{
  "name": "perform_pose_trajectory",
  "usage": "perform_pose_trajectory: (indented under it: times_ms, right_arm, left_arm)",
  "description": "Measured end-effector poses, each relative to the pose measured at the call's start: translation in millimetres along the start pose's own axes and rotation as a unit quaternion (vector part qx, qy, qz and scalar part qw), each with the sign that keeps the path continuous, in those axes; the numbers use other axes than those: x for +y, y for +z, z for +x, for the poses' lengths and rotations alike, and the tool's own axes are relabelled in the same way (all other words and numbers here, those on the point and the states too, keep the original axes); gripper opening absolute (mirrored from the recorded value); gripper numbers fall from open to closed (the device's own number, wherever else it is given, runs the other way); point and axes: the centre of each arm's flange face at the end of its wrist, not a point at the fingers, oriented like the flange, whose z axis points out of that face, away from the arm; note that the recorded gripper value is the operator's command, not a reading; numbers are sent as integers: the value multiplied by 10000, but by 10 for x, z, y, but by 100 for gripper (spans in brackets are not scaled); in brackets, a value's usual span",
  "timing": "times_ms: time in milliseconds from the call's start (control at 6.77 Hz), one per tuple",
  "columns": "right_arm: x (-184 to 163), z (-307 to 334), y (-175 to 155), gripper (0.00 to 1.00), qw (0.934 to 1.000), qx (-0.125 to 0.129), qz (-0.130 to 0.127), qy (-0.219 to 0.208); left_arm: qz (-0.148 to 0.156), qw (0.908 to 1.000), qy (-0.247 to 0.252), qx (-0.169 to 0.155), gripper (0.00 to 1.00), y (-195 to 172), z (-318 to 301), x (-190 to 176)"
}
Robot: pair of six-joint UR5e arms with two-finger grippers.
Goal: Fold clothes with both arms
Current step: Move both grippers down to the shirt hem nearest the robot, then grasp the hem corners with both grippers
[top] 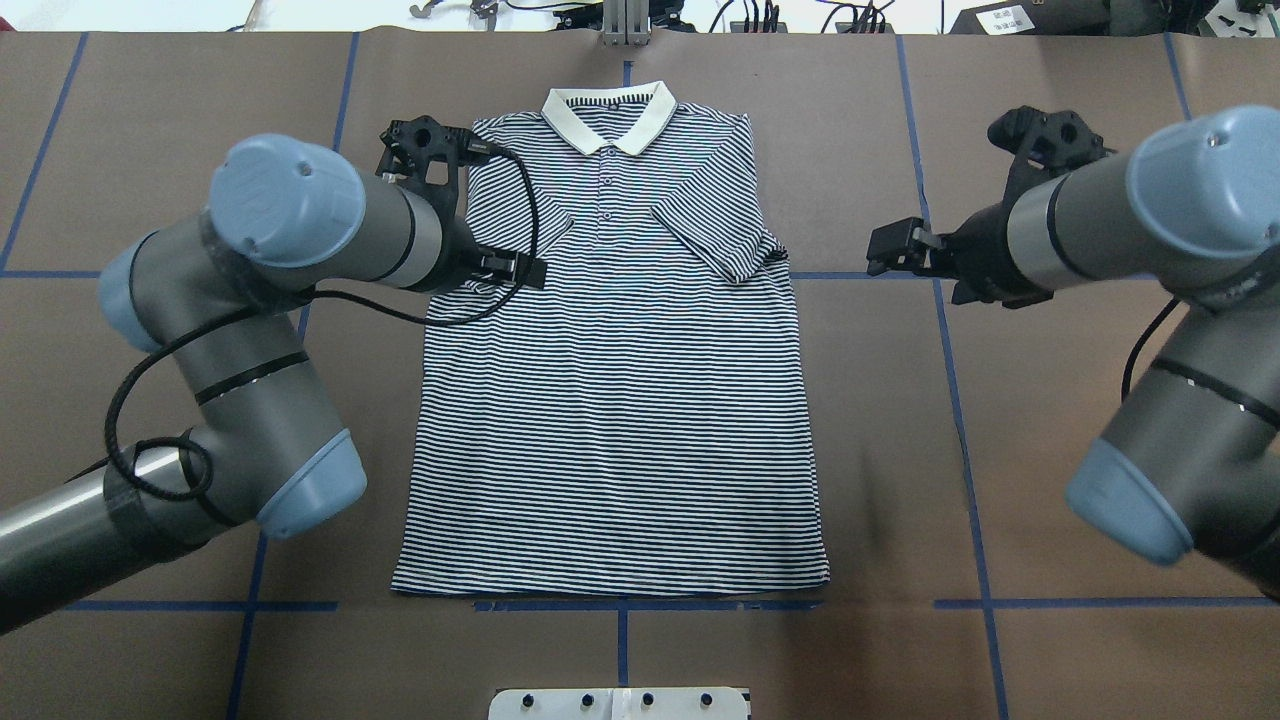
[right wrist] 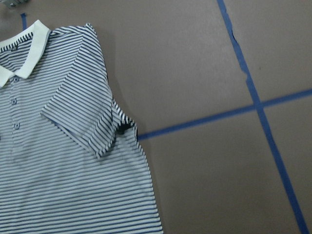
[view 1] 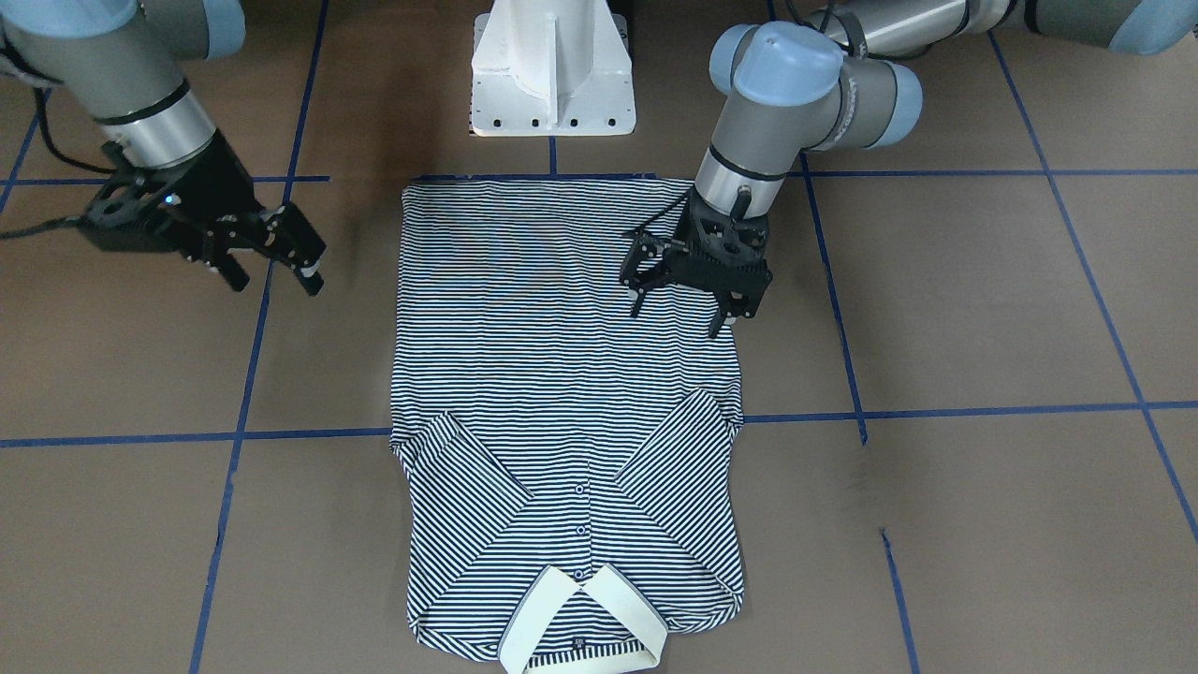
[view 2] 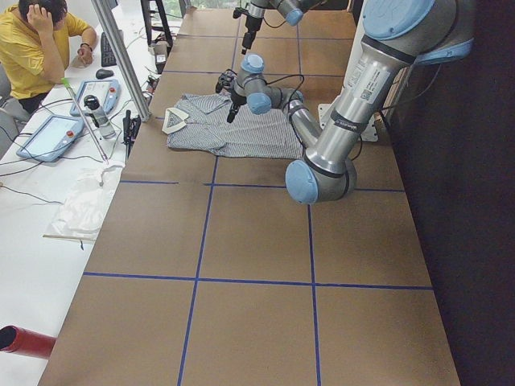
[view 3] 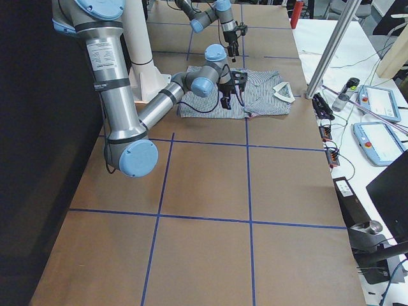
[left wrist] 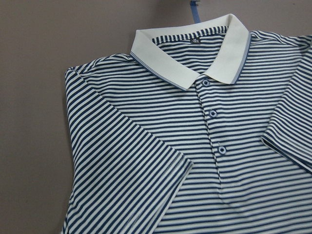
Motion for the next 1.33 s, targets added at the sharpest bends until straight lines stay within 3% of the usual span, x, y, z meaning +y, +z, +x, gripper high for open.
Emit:
perform_pose_trajectory:
  times_ms: [296, 591, 887, 1330]
  right_arm:
    - [1043, 12, 47, 91, 9993, 59, -24, 380]
    - [1662, 15, 76, 91, 9983, 49, -62, 581]
    - [1825, 15, 93, 91, 9981, 50, -75, 602]
    - [1894, 27, 111, 92, 9984, 61, -54, 566]
  left_arm:
    - [-289, 9985, -456, 115, 100, -44, 85, 767]
    - [-545, 9925, -1091, -76, 78, 91, 99, 1481]
    - [-716, 9866, -1411, -397, 76, 137, -104, 2056]
    - [-851, 9838, -1407, -712, 70, 189, -354, 2422]
